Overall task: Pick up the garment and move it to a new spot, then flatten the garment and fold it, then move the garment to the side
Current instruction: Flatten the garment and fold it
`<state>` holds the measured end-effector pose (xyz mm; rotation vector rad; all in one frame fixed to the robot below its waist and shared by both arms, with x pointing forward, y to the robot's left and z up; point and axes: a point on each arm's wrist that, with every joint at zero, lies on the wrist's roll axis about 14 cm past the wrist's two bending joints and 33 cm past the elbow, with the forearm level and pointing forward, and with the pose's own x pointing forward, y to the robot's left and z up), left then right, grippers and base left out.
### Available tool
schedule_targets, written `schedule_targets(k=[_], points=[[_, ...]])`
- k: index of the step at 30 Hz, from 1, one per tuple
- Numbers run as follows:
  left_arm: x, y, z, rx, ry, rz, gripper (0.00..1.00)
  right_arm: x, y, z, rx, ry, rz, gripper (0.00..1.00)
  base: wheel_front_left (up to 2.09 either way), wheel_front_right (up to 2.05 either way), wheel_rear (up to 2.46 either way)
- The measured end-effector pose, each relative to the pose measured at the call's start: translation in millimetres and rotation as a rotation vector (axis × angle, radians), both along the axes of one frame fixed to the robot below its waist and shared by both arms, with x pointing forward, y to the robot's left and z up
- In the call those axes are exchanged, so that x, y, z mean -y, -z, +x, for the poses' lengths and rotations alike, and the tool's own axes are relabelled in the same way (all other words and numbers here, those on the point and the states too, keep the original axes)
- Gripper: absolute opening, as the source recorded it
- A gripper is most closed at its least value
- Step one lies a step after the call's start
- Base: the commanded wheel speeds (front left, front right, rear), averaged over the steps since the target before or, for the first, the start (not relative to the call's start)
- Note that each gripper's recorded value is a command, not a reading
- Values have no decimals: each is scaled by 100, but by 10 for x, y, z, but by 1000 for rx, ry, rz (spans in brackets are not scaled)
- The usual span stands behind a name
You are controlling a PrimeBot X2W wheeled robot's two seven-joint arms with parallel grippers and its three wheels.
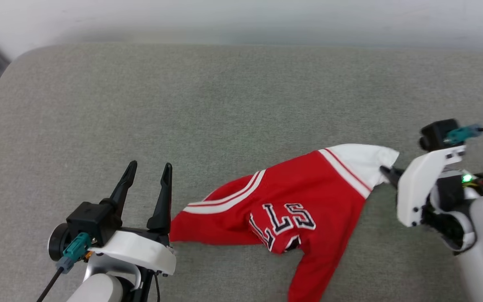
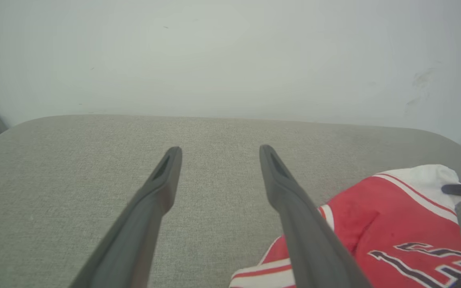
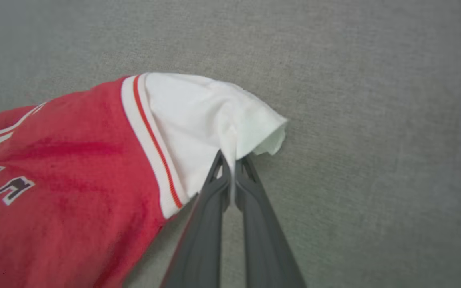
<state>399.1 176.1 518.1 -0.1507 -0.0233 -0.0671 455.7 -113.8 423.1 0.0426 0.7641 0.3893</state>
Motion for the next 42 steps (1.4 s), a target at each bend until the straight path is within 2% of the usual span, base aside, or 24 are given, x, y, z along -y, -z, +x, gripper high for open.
schedule_targets(k=[4, 8, 12, 18, 19, 20, 21, 22, 26, 37, 42], points=[[53, -3, 5, -2, 20, 2, 100, 379, -185, 30, 77, 107, -11, 0, 0, 0, 0], [114, -1, 17, -8, 40, 5, 100, 826, -94, -205, 59, 236, -33, 0, 0, 0, 0], [165, -12, 27, -8, 58, 4, 100, 1158, 145, -600, -20, 360, -47, 0, 0, 0, 0], [194, 6, 11, -20, 68, 7, 100, 1272, 588, -1263, -182, 460, -55, 0, 0, 0, 0], [196, 10, 8, -23, 69, 7, 100, 1252, 613, -1301, -188, 463, -50, 16, 0, 0, 0], [198, 15, 7, -26, 71, 9, 100, 1234, 620, -1312, -183, 465, -44, 16, 0, 0, 0], [197, 21, 2, -31, 69, 10, 100, 1226, 612, -1310, -166, 469, -39, 50, 0, 0, 0], [205, 20, -4, -31, 71, 8, 100, 1216, 596, -1301, -145, 475, -30, 100, 0, 0, 0], [217, 17, -45, -36, 75, 11, 100, 1151, 432, -1185, -3, 477, -3, 100, 0, 0, 0], [199, -16, -203, -48, 71, 17, 100, 1148, -551, -891, 547, 478, 28, 100, 0, 0, 0], [276, -33, -194, -64, 111, 37, 100, 997, -917, -883, 702, 431, 38, 100, 0, 0, 0]])
